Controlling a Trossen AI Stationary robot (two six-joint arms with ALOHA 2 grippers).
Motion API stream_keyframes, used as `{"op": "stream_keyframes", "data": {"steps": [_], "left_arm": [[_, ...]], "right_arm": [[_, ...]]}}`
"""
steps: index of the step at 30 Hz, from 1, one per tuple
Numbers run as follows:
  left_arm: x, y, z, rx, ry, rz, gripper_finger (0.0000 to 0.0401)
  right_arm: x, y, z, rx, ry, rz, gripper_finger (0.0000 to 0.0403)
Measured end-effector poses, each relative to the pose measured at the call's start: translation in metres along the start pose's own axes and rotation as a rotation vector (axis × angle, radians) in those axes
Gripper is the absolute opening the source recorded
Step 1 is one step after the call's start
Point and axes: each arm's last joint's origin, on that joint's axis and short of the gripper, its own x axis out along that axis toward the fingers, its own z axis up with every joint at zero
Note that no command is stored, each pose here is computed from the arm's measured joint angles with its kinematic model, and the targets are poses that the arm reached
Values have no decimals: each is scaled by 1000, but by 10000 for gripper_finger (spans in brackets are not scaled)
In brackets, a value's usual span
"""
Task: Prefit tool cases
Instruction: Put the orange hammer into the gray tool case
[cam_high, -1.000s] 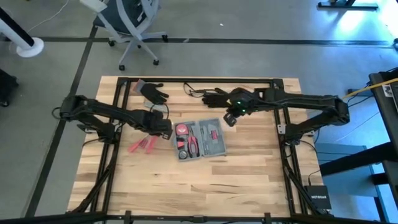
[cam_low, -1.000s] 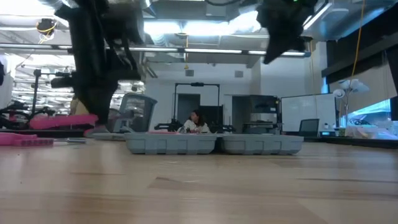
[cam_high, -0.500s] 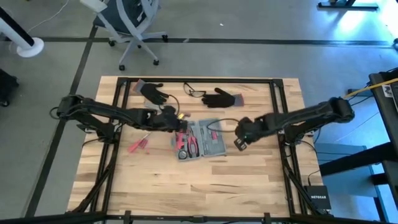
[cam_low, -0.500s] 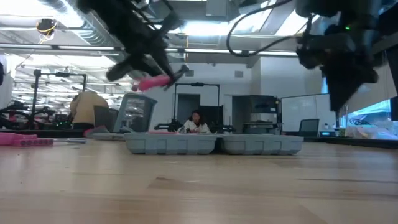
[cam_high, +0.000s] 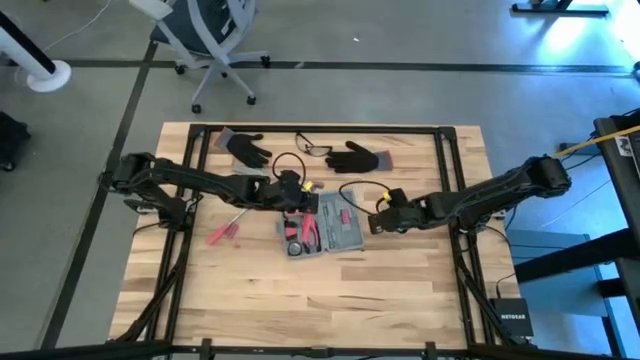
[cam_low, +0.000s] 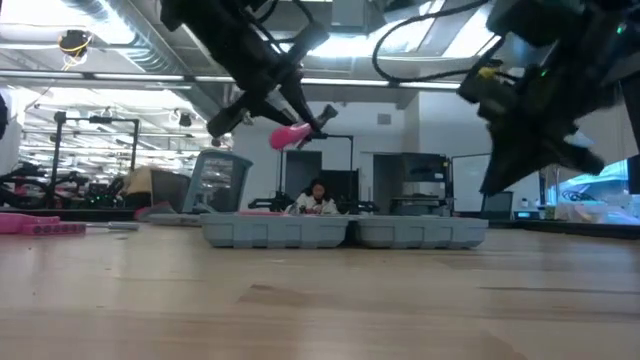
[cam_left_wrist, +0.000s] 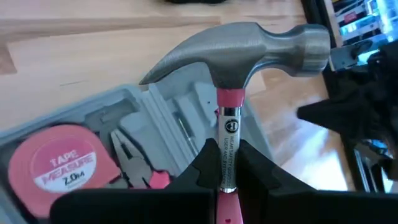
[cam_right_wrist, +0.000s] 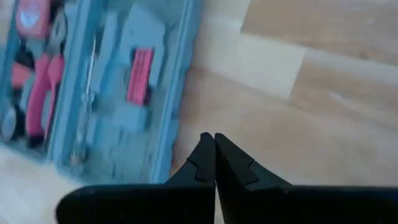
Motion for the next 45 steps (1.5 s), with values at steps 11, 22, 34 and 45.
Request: {"op": "stream_keyframes", "data": {"steps": [11, 22, 34, 45], "left_arm": [[-6, 2, -22, -5, -5, 74, 19], [-14, 6, -41, -36, 7, 144, 19], [-16, 10, -43, -78, -39, 188, 19], [-19, 9, -47, -60, -75, 190, 18]], "right_arm": [[45, 13, -10, 97, -81, -25, 0], [64, 62, -7, 84, -69, 42, 0], [73, 97, -6, 46, -16, 107, 0], [58, 76, 13, -11, -103, -78, 0]]}}
